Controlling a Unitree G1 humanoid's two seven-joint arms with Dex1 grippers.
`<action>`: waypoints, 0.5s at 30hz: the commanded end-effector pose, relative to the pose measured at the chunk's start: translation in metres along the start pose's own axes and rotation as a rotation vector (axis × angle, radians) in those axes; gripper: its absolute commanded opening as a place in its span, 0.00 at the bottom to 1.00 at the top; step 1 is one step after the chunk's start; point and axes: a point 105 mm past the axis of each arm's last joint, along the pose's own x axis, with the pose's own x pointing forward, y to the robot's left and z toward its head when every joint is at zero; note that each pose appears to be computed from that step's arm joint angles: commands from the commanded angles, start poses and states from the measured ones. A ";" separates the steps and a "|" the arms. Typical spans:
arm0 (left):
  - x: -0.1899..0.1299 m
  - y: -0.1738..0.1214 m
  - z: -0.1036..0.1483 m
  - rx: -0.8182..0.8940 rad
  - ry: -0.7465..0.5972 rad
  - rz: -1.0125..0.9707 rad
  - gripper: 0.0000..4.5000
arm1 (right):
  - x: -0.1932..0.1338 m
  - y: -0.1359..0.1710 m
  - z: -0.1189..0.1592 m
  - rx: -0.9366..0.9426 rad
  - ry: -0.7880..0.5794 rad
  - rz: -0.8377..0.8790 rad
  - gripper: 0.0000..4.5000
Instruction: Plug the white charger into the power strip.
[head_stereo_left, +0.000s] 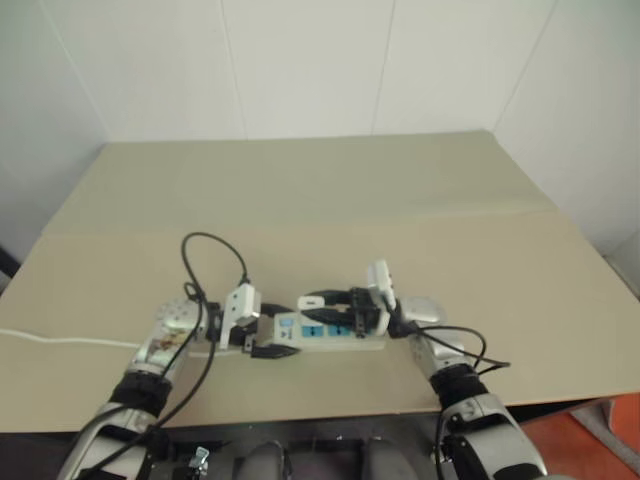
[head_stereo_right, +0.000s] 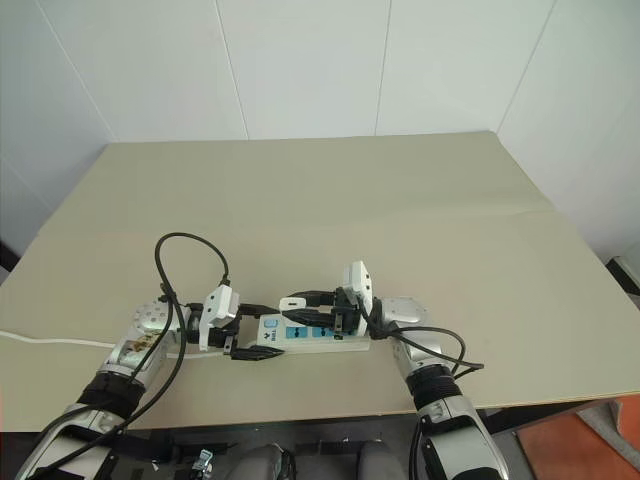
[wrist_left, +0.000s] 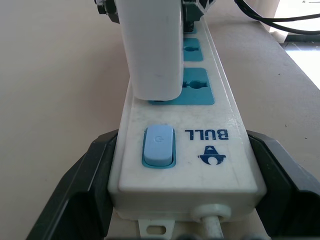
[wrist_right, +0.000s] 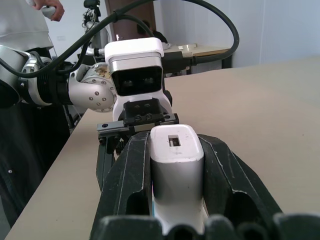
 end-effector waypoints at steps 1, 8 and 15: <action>0.000 -0.006 -0.019 -0.047 0.076 -0.013 0.73 | 0.000 0.007 -0.013 0.013 0.042 0.030 0.25; -0.001 -0.006 -0.019 -0.038 0.083 -0.020 0.73 | -0.001 0.009 -0.031 0.001 0.109 0.027 0.25; 0.000 -0.007 -0.017 -0.035 0.081 -0.026 0.73 | -0.002 0.007 -0.049 0.081 0.183 0.018 0.25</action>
